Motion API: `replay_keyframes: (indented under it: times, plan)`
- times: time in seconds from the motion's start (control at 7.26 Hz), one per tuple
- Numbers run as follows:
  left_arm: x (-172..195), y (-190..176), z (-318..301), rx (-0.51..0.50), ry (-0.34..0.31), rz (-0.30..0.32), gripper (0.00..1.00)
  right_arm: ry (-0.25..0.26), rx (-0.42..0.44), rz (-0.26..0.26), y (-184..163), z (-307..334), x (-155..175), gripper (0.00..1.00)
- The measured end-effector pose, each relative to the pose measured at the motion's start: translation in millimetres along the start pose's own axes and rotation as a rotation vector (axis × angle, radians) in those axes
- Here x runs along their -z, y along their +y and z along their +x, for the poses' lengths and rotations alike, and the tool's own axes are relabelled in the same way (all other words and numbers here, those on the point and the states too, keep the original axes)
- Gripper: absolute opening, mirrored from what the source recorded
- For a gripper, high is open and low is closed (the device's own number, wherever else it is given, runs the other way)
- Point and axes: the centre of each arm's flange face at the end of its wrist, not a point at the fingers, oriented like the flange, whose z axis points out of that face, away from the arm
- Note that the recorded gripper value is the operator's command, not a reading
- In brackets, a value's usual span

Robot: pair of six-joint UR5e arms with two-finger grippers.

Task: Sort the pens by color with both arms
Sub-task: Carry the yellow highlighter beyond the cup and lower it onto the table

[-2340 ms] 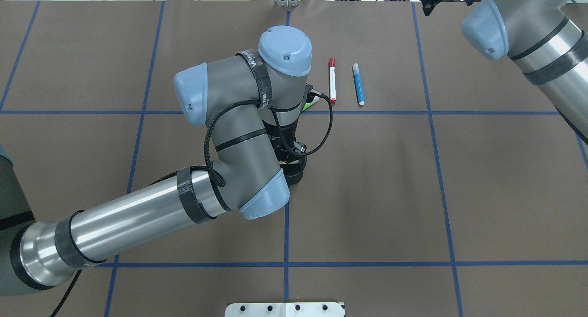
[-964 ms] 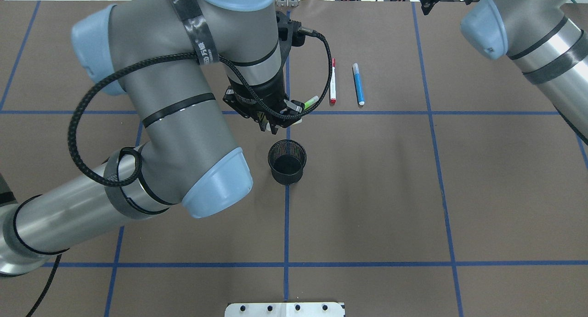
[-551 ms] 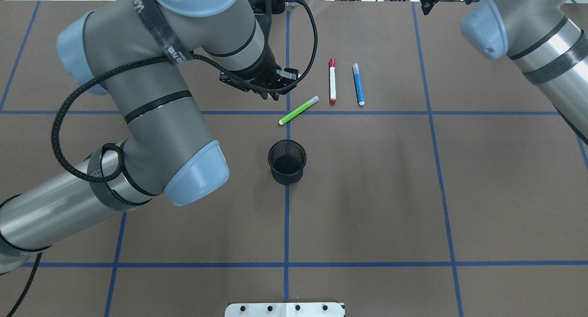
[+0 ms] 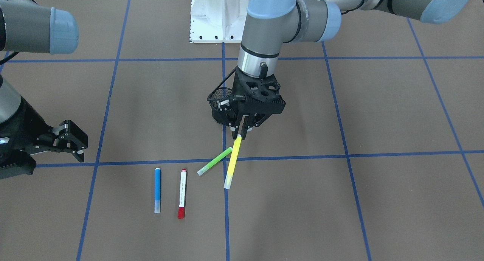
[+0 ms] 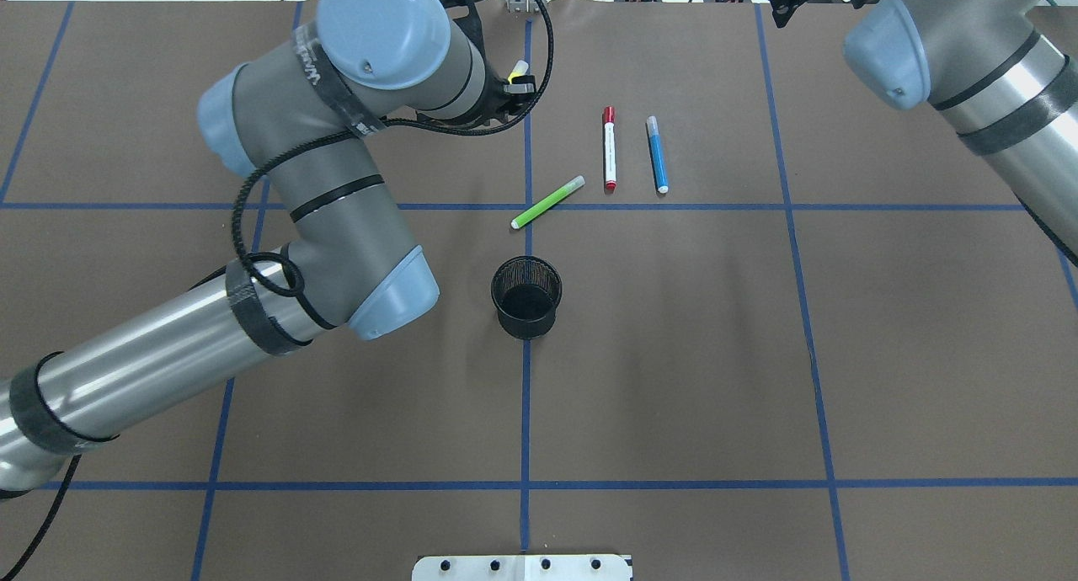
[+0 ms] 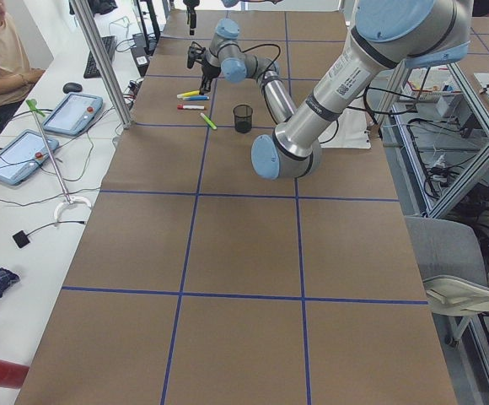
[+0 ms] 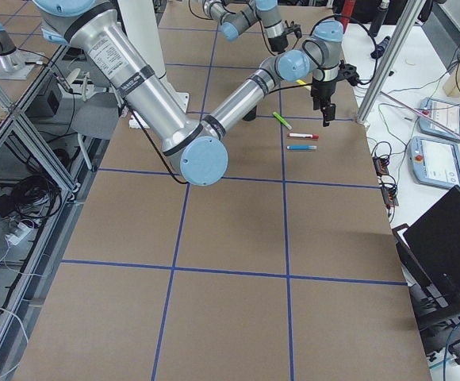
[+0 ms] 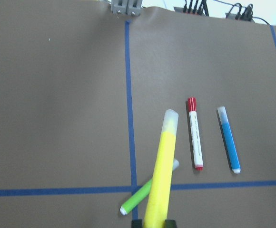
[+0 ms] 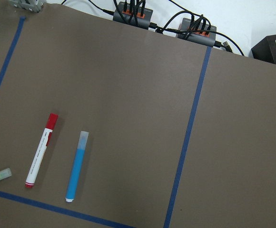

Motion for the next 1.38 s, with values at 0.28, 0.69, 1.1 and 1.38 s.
replay_keyframes:
  times: [0.28, 0.69, 1.1, 1.38]
  plan:
    - [-74.3, -12.0, 1.9, 0.031, -0.041, 0.054, 0.00, 0.000, 0.002, -0.001, 0.2, -0.8, -0.6, 0.99]
    - [-126.3, 11.1, -6.0, -0.008, -0.108, 0.021, 0.10, 0.001, 0.003, 0.000, 0.3, -0.9, -0.8, 0.99]
    - [-135.5, 35.7, -15.9, -0.052, -0.114, -0.005, 0.49, 0.001, 0.003, 0.000, 0.3, -1.1, -0.5, 0.99]
    - [-136.0, 43.7, -27.2, -0.078, -0.115, -0.012, 0.99, 0.002, 0.003, 0.001, 0.6, -0.7, -0.6, 0.99]
